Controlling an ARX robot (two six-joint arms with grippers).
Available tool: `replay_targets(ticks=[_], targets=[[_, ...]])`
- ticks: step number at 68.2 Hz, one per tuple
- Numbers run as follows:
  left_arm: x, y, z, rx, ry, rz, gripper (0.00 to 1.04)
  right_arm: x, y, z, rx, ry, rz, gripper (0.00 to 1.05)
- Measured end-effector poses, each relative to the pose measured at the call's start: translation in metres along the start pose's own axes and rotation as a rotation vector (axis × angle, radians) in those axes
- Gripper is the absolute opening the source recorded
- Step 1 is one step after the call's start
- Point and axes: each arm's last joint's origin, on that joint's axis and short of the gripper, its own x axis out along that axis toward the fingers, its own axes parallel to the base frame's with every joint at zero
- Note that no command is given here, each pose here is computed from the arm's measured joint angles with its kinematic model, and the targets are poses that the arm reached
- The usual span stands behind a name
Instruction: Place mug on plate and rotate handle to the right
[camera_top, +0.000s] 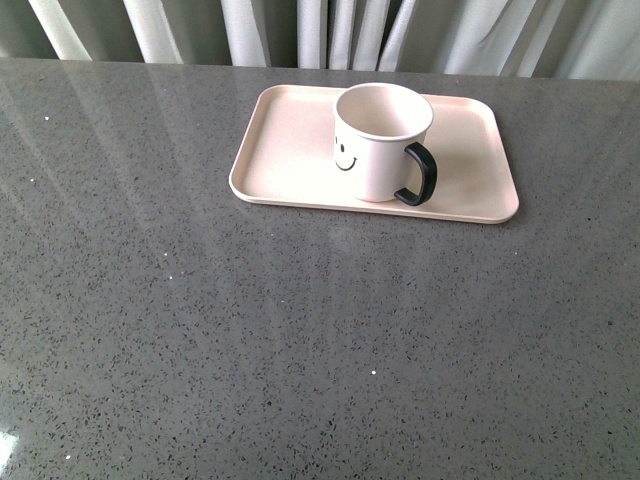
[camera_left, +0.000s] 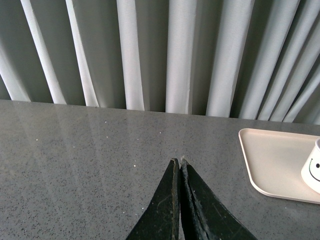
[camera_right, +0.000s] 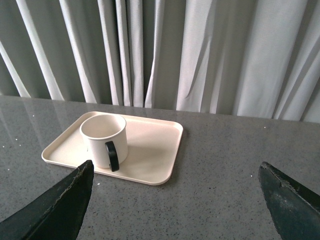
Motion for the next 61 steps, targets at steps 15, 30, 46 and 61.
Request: replay_targets(ticks=[15, 30, 46, 61], targets=[[-0.007, 0.0, 0.001, 0.0, -0.003, 0.0, 0.01, 0.0, 0.0, 0.0, 0.0, 0.0, 0.0, 0.96], [-0.013, 0.0, 0.001, 0.0, -0.003, 0.0, 0.01, 0.0, 0.0, 0.0, 0.0, 0.0, 0.0, 0.96], [-0.017, 0.0, 0.0, 0.0, -0.002, 0.0, 0.01, 0.0, 0.0, 0.0, 0.0, 0.0, 0.0, 0.96], [-0.027, 0.0, -0.003, 0.001, 0.016, 0.001, 0.01, 0.0, 0.0, 0.0, 0.0, 0.0, 0.0, 0.96]])
